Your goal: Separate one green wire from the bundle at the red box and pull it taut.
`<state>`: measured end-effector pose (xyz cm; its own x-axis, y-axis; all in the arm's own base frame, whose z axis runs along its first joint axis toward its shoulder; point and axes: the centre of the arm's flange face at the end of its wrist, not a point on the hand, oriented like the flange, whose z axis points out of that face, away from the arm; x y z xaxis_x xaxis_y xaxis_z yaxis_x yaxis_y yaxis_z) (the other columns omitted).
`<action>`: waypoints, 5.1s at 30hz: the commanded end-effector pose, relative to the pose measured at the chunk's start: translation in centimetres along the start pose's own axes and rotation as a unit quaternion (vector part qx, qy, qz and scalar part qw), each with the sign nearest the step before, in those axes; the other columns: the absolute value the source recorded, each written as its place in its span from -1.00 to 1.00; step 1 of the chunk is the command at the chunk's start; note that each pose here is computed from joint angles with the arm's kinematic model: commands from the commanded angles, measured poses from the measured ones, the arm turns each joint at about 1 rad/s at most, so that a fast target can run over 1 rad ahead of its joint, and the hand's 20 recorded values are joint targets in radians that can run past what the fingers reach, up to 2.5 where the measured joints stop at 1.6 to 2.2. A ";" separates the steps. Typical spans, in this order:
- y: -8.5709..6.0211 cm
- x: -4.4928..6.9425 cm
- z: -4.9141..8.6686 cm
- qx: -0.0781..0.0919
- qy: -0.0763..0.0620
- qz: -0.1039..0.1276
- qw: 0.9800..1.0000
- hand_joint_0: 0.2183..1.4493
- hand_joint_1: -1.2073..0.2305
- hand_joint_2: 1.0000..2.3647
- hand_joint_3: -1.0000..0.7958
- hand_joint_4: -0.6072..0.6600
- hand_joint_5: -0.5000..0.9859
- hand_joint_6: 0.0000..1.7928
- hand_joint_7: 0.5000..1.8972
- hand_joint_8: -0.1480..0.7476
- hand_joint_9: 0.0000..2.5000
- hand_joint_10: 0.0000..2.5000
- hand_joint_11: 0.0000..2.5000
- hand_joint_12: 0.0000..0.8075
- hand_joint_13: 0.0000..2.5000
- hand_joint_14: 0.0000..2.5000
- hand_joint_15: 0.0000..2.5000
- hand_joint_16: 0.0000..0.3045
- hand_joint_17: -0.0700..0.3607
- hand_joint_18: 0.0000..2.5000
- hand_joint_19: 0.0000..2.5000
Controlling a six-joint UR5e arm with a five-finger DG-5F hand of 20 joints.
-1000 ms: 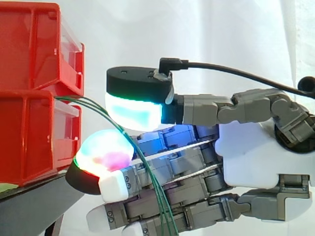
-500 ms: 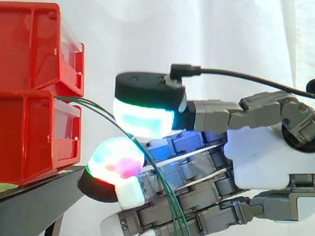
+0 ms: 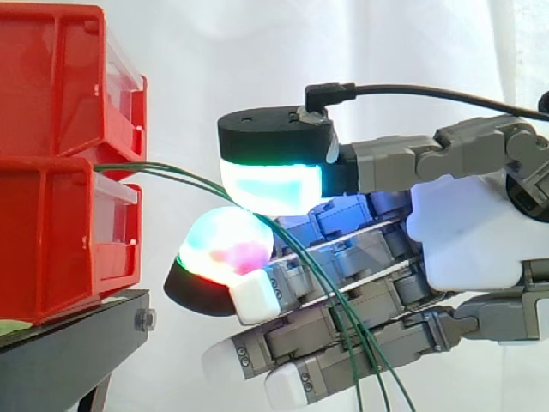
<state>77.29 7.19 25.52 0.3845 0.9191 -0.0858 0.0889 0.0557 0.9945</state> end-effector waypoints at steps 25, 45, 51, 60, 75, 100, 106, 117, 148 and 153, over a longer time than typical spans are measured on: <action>1.4 -0.7 -0.7 0.014 -0.001 -0.012 1.000 -0.41 -0.22 -0.98 -0.15 0.18 -0.50 0.00 -0.13 -0.04 -0.17 -0.99 -0.65 -0.11 -0.49 -0.99 -0.80 -0.66 -0.14 -0.55 -0.66; 2.6 -1.8 -1.2 0.028 -0.003 -0.022 0.999 -0.43 -0.03 -0.99 -0.31 0.15 -0.50 0.01 -0.17 -0.07 -0.16 -0.99 -0.64 -0.14 -0.49 -0.99 -0.77 -0.67 -0.16 -0.56 -0.63; 2.8 -2.1 -1.2 0.027 -0.005 -0.022 0.999 -0.42 -0.06 -0.98 -0.17 0.15 -0.49 0.00 -0.12 -0.05 -0.15 -0.99 -0.64 -0.11 -0.48 -0.99 -0.77 -0.66 -0.14 -0.55 -0.63; 2.8 -2.1 -1.1 0.027 -0.005 -0.022 0.999 -0.38 -0.37 -0.99 0.00 0.09 -0.50 0.03 -0.22 0.00 -0.16 -0.99 -0.63 -0.02 -0.46 -0.99 -0.77 -0.61 -0.05 -0.51 -0.66; 2.8 -1.9 -1.3 0.028 -0.003 -0.023 0.999 -0.31 -0.50 -0.98 -0.18 0.03 -0.52 0.03 -0.19 -0.10 -0.19 -0.99 -0.60 -0.17 -0.49 -0.99 -0.76 -0.68 -0.16 -0.56 -0.65; 4.0 -3.0 -3.0 0.073 0.013 -0.050 0.996 -0.43 -0.16 -0.99 -0.32 0.15 -0.51 -0.01 -0.16 -0.10 -0.16 -0.99 -0.62 -0.14 -0.47 -0.99 -0.75 -0.67 -0.16 -0.55 -0.62; 4.8 -3.5 -3.7 0.089 0.018 -0.058 0.994 -0.43 -0.28 -0.98 -0.21 0.15 -0.51 0.00 -0.16 -0.09 -0.17 -0.99 -0.61 -0.14 -0.48 -0.99 -0.75 -0.67 -0.15 -0.56 -0.62; 5.5 -3.7 -3.9 0.085 0.017 -0.051 0.995 -0.46 0.03 -0.99 -0.34 0.13 -0.51 -0.01 -0.17 -0.07 -0.15 -0.99 -0.63 -0.13 -0.47 -0.99 -0.75 -0.67 -0.14 -0.56 -0.61; 6.6 -4.6 -4.3 0.091 0.014 -0.055 0.994 -0.30 -0.47 -0.98 -0.25 0.05 -0.52 0.02 -0.18 -0.10 -0.18 -0.98 -0.60 -0.17 -0.47 -0.99 -0.76 -0.68 -0.16 -0.53 -0.64; 6.6 -4.6 -4.3 0.091 0.014 -0.055 0.994 -0.29 -0.49 -0.99 -0.33 0.05 -0.52 0.02 -0.21 -0.11 -0.19 -0.99 -0.61 -0.18 -0.47 -0.99 -0.76 -0.68 -0.16 -0.53 -0.64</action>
<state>72.13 5.02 32.75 0.3371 0.9224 -0.1887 0.2943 0.0872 0.9517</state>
